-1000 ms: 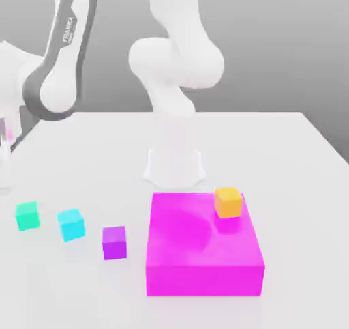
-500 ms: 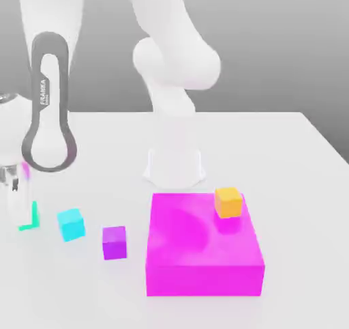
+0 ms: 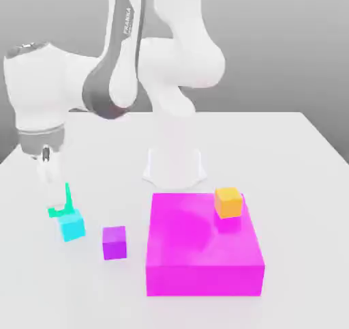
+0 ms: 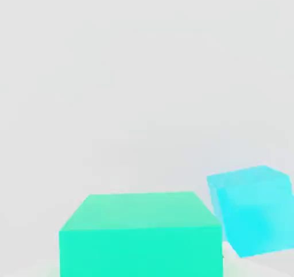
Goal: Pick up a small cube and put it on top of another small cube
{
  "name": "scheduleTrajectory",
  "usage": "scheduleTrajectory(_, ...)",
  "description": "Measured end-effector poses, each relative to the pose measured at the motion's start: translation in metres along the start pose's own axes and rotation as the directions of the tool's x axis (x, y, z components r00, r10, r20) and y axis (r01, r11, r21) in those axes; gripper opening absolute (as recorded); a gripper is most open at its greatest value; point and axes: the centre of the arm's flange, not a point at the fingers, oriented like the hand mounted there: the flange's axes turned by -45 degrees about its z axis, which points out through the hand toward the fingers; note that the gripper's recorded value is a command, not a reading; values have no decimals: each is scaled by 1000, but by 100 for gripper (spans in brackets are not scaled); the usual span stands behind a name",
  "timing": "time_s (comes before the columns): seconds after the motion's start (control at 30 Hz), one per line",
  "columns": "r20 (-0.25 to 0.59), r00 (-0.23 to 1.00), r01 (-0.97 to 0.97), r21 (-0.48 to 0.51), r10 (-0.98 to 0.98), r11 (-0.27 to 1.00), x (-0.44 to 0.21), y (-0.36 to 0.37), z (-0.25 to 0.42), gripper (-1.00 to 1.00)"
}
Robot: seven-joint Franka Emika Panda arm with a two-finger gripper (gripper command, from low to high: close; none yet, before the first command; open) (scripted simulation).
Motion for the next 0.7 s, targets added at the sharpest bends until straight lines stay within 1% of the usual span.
scheduleTrajectory(0.13,11,1000,-20,-3,20,1000,-68,-35,-17,-100)
scheduleTrajectory(0.27,13,999,-40,-16,41,999,-138,-53,-30,-100)
scheduleTrajectory(0.53,-23,995,-98,-47,97,994,-267,-41,-43,-100)
scheduleTrajectory(0.6,-38,993,-115,-50,113,992,-290,-33,-41,-100)
scheduleTrajectory(0.7,-44,992,-123,-51,121,991,-297,-30,-19,-100)
